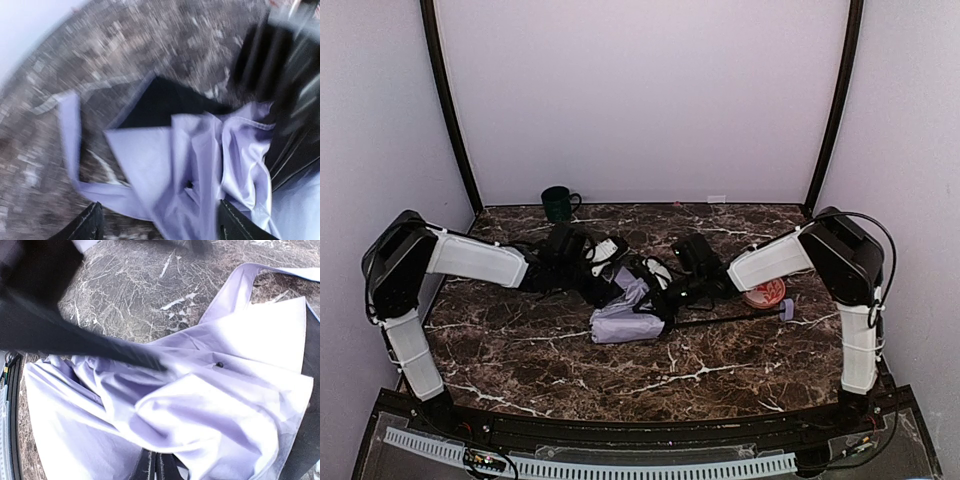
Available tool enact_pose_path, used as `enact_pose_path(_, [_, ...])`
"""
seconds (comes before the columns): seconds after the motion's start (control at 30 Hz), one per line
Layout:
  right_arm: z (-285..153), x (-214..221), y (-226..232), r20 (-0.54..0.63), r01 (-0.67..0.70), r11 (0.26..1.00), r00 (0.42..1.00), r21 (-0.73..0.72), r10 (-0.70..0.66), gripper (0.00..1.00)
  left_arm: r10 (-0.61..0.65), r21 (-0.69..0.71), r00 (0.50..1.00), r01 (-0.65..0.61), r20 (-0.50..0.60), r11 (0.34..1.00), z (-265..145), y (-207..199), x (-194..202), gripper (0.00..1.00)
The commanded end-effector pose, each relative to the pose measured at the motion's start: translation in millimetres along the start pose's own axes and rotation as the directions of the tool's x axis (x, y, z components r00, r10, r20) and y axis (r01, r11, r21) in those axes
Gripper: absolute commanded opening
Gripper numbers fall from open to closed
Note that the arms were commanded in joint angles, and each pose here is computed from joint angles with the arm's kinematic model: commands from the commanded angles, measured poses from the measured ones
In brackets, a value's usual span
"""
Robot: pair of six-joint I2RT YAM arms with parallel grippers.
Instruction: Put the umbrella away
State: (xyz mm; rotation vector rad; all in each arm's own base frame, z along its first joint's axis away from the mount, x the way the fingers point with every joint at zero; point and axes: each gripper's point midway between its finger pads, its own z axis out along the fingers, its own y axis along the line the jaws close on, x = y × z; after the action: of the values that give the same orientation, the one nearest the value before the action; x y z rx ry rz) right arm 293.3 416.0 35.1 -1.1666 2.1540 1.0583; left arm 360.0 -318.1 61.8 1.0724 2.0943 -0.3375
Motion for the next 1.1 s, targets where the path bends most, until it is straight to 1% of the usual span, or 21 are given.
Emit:
enact_pose_path(0.0, [1,109,-39,-0.297,-0.162,0.971,0.932,0.176,0.209,0.0,0.084,-0.18,0.984,-0.055,0.158,0.982,-59,31,-61,0.78])
enact_pose_path(0.1, [1,113,-40,-0.312,-0.173,0.967,0.923,0.186,0.225,0.0,0.181,-0.146,0.972,-0.159,0.152,0.976,-74,11,-58,0.71])
enact_pose_path(0.17, [3,100,-42,-0.294,-0.168,0.968,0.931,0.184,0.217,0.0,0.294,-0.089,0.947,-0.285,0.129,0.954,-77,-18,-46,0.68])
enact_pose_path(0.2, [4,98,-41,-0.291,-0.171,0.968,0.931,0.182,0.219,0.0,0.354,-0.047,0.928,-0.351,0.113,0.935,-78,-37,-35,0.68])
enact_pose_path(0.27, [4,95,-41,-0.287,-0.176,0.968,0.932,0.178,0.222,0.0,0.448,0.066,0.885,-0.457,0.125,0.887,-82,-73,-19,0.68])
enact_pose_path(0.33, [5,92,-41,-0.284,-0.181,0.968,0.932,0.176,0.226,0.0,0.492,0.16,0.857,-0.513,0.154,0.844,-84,-100,-7,0.71])
enact_pose_path(0.43, [5,89,-40,-0.281,-0.188,0.966,0.931,0.177,0.232,0.0,0.493,0.187,0.853,-0.52,0.172,0.834,-79,-108,-2,0.77])
enact_pose_path(0.5, [5,87,-38,-0.276,-0.198,0.966,0.931,0.165,0.237,0.0,0.513,0.227,0.842,-0.539,0.168,0.811,-73,-114,4,0.79])
enact_pose_path(0.57, [6,83,-36,-0.267,-0.208,0.966,0.933,0.151,0.243,0.0,0.539,0.262,0.832,-0.554,0.135,0.79,-62,-117,15,0.8])
enact_pose_path(0.67, [7,80,-34,-0.259,-0.217,0.966,0.934,0.138,0.246,0.0,0.552,0.233,0.832,-0.547,0.049,0.804,-41,-105,26,0.8])
enact_pose_path(0.73, [6,76,-32,-0.253,-0.214,0.968,0.937,0.131,0.242,0.0,0.56,0.229,0.829,-0.547,0.011,0.805,-31,-102,35,0.79])
enact_pose_path(0.83, [6,72,-31,-0.247,-0.211,0.97,0.94,0.123,0.236,0.0,0.557,0.243,0.83,-0.533,-0.038,0.81,-22,-101,50,0.75])
enact_pose_path(0.97, [5,65,-29,-0.24,-0.206,0.972,0.944,0.115,0.228,0.01,0.554,0.258,0.823,-0.511,-0.128,0.82,-13,-96,74,0.58])
enact_pose_path(1.07, [3,55,-28,-0.228,-0.195,0.975,0.949,0.111,0.216,0.07,0.554,0.303,0.814,-0.49,-0.175,0.817,-11,-99,89,0.52])
